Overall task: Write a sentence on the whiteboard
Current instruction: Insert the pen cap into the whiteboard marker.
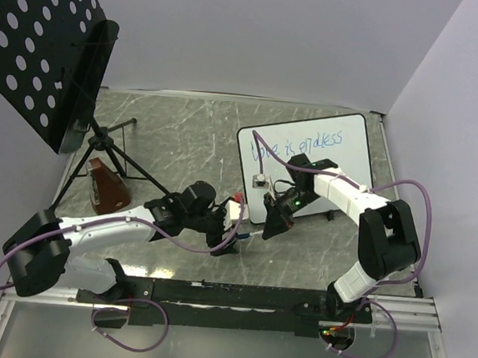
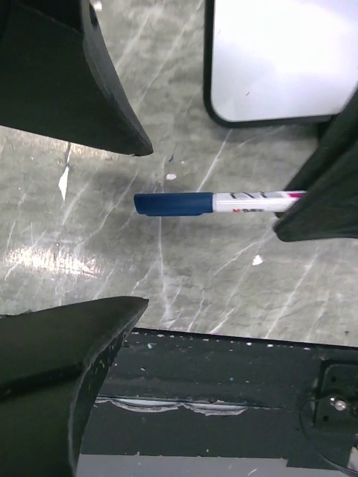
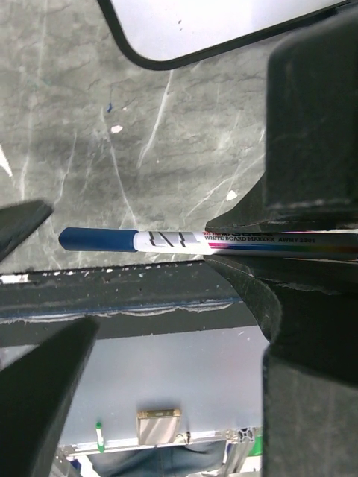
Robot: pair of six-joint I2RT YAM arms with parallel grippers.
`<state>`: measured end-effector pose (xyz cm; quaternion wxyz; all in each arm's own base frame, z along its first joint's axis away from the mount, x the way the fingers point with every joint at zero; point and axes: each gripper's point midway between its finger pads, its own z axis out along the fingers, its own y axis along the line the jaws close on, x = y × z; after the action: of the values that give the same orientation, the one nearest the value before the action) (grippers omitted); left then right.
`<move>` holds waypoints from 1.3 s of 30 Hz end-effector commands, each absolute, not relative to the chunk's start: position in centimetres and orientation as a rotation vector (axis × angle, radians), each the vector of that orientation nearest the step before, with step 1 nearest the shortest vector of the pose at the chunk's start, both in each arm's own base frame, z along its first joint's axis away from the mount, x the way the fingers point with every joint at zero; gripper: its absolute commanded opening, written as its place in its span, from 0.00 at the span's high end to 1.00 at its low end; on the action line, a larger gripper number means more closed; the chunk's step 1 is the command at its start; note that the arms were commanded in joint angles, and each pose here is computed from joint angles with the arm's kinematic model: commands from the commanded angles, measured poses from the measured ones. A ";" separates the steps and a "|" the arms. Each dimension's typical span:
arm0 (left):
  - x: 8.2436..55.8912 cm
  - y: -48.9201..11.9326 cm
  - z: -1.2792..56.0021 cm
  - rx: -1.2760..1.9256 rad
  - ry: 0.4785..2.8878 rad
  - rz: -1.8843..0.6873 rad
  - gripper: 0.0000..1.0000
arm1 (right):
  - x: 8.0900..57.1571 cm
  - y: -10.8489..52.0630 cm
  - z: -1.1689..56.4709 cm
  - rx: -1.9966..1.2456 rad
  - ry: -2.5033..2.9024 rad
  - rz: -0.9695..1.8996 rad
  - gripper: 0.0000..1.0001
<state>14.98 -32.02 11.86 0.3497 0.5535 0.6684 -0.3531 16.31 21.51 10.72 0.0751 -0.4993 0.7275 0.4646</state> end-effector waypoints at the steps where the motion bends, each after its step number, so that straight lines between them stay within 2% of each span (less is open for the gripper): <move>1: 15.3 -33.5 13.3 1.442 1.669 -0.988 0.23 | 15.5 21.9 12.9 -1.527 2.027 1.443 1.00; 9: 17.0 -33.9 13.8 1.390 1.669 -0.977 0.28 | 14.9 22.0 13.5 -1.540 1.989 1.478 1.00; 13: 17.1 -34.2 13.9 1.397 1.677 -1.016 0.41 | 14.9 22.0 13.6 -1.543 1.978 1.483 1.00; 20: 16.3 -35.0 13.3 1.445 1.689 -1.102 0.54 | 14.9 22.1 13.6 -1.539 1.979 1.487 1.00; 21: 16.1 -35.2 13.4 1.455 1.680 -1.123 0.57 | 14.9 22.1 13.6 -1.537 1.978 1.489 1.00; 24: 15.5 -35.1 13.0 1.477 1.713 -1.159 0.76 | 14.9 22.2 13.7 -1.534 1.979 1.494 1.00; 25: 15.5 -35.3 13.0 1.479 1.712 -1.171 0.93 | 14.9 22.2 13.7 -1.533 1.981 1.495 1.00; 26: 15.5 -35.5 13.0 1.464 1.726 -1.187 0.99 | 15.0 22.2 13.7 -1.533 1.977 1.495 1.00; 39: 18.0 -40.7 20.7 1.239 1.508 -1.366 0.99 | 14.0 23.3 13.9 -1.547 1.986 1.545 1.00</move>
<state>14.28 -35.42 10.70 0.2179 0.4878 0.7008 -0.4728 15.02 20.79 11.45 0.0662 -0.5133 0.7163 0.4681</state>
